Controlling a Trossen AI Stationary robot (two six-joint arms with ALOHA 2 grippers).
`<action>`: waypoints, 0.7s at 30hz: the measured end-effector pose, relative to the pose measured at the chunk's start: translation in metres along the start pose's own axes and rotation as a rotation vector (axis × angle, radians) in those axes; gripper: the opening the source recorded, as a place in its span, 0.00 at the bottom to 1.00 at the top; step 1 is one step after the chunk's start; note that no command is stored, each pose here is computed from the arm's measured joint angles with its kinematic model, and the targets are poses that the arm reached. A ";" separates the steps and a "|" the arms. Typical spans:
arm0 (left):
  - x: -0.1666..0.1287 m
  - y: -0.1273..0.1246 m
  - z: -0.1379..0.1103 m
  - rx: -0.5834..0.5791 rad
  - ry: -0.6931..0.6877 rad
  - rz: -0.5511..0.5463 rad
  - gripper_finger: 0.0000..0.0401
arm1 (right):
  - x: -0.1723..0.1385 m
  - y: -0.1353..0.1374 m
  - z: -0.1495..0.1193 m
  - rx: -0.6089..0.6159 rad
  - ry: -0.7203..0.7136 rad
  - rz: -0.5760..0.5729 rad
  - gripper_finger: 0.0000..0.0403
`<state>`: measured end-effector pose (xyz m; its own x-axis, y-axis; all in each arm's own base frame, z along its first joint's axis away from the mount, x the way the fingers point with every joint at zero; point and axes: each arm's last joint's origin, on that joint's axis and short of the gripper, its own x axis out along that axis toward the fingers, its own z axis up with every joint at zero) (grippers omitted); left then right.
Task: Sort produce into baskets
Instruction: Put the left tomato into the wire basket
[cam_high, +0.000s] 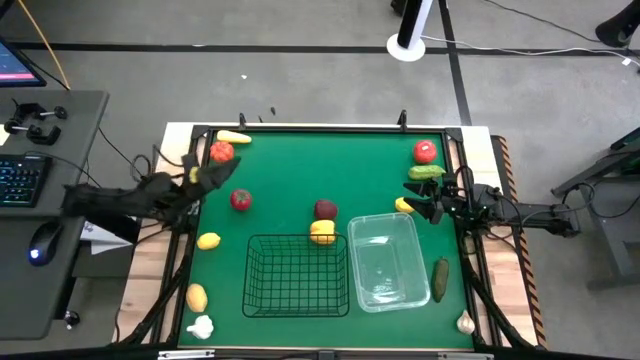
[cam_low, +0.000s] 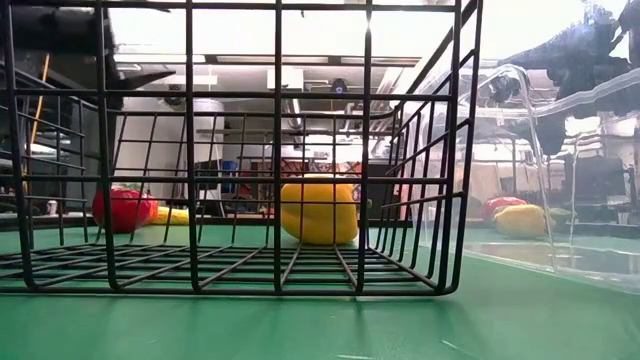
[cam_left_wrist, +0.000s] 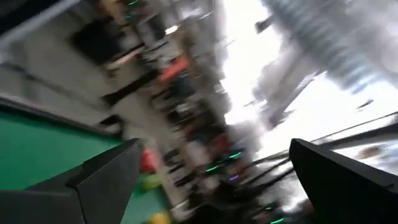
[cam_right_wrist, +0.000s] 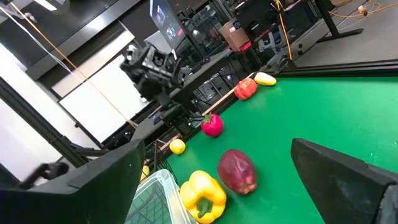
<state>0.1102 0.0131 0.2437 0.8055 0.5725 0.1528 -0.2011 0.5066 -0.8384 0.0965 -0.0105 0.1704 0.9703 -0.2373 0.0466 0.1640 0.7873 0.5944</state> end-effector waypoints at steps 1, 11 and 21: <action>0.007 -0.008 0.000 0.051 0.042 0.055 0.98 | 0.000 0.000 0.000 0.000 0.000 0.000 0.99; 0.042 -0.075 0.017 0.498 0.660 0.903 0.98 | 0.000 0.000 0.000 0.000 0.000 0.000 0.99; 0.046 -0.027 -0.029 0.613 1.001 1.223 0.98 | 0.000 0.000 0.000 0.000 0.000 0.000 0.99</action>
<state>0.1683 0.0072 0.2585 -0.0105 0.3091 -0.9510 -0.9040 0.4035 0.1412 0.0965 -0.0104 0.1704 0.9703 -0.2374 0.0466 0.1640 0.7873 0.5944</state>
